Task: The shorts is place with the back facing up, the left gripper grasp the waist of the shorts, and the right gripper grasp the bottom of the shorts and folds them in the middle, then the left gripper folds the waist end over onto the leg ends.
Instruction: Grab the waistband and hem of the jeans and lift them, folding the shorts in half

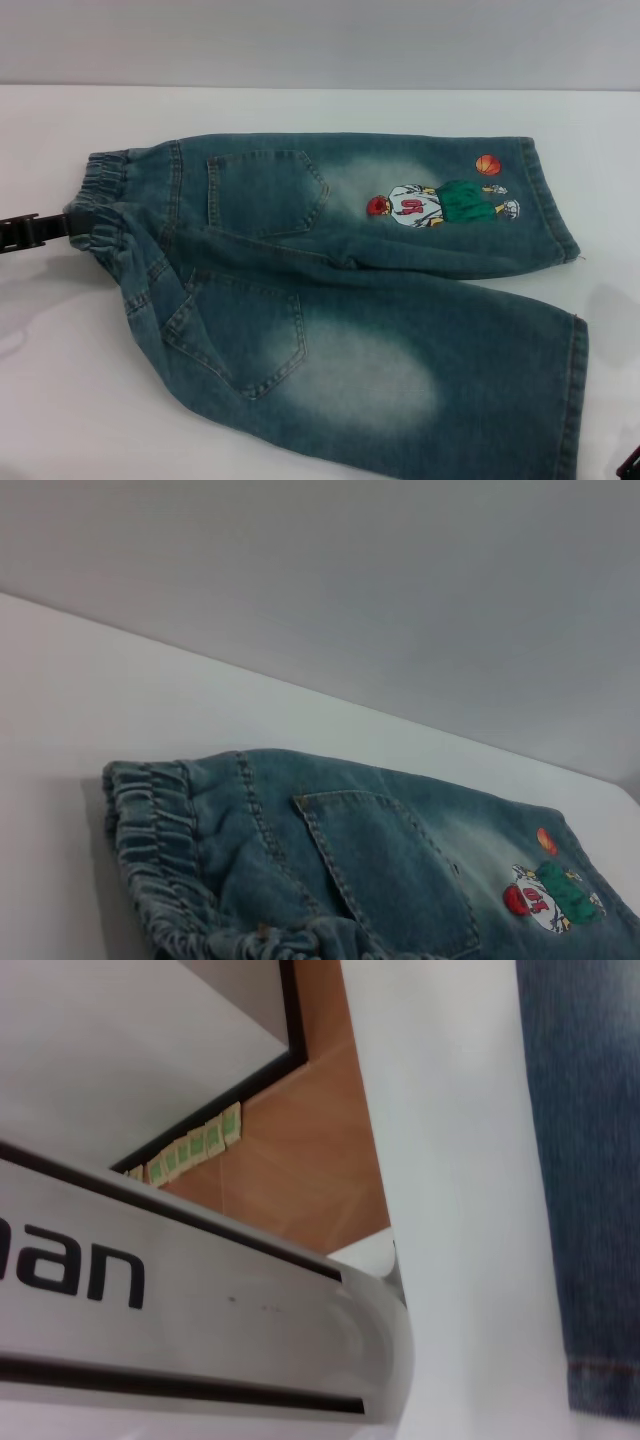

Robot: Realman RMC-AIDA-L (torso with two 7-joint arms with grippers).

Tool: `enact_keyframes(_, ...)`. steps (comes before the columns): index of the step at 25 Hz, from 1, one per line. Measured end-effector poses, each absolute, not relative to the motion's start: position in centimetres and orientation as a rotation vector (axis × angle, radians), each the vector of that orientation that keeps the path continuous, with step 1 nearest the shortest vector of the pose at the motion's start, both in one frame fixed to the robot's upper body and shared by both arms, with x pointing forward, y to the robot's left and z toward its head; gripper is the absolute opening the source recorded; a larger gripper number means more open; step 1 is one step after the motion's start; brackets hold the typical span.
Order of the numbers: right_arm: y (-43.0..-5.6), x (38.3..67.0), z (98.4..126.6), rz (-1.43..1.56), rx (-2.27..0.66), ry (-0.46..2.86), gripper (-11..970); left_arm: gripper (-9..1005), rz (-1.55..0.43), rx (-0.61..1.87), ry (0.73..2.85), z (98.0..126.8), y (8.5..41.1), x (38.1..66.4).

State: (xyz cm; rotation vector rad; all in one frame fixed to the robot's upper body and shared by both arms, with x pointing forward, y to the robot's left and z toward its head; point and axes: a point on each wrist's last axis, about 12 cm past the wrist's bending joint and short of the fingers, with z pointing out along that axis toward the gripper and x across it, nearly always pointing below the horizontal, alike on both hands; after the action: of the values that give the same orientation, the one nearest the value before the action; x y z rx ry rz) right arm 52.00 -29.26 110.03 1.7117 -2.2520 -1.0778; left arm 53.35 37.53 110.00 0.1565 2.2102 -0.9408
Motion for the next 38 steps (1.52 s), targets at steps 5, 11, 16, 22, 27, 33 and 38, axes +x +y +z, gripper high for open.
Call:
enact_keyframes(5,-29.5,52.0,109.7,-1.045,1.706,-2.270,632,47,-0.951,0.151,2.206,110.0,37.3,53.3)
enact_keyframes(11,-29.5,52.1,109.5,-1.029,1.709,-2.289,632,47,-0.947,0.144,2.207,110.1,37.4,53.4)
enact_keyframes(16,-29.5,52.2,109.4,-1.017,1.714,-2.301,632,47,-0.946,0.148,2.204,110.2,37.4,53.6)
enact_keyframes(22,-29.0,52.5,109.2,-0.994,1.738,-2.303,632,47,-0.945,0.157,2.196,110.6,37.2,54.0)
enact_keyframes(27,-28.9,52.6,109.1,-0.982,1.745,-2.304,632,47,-0.945,0.152,2.196,110.7,37.2,54.2)
enact_keyframes(33,-28.7,52.8,109.2,-0.976,1.754,-2.304,632,47,-0.940,0.153,2.194,110.8,37.0,54.5)
enact_keyframes(38,-28.5,52.8,109.1,-0.975,1.761,-2.301,631,47,-0.938,0.158,2.191,111.0,36.9,54.8)
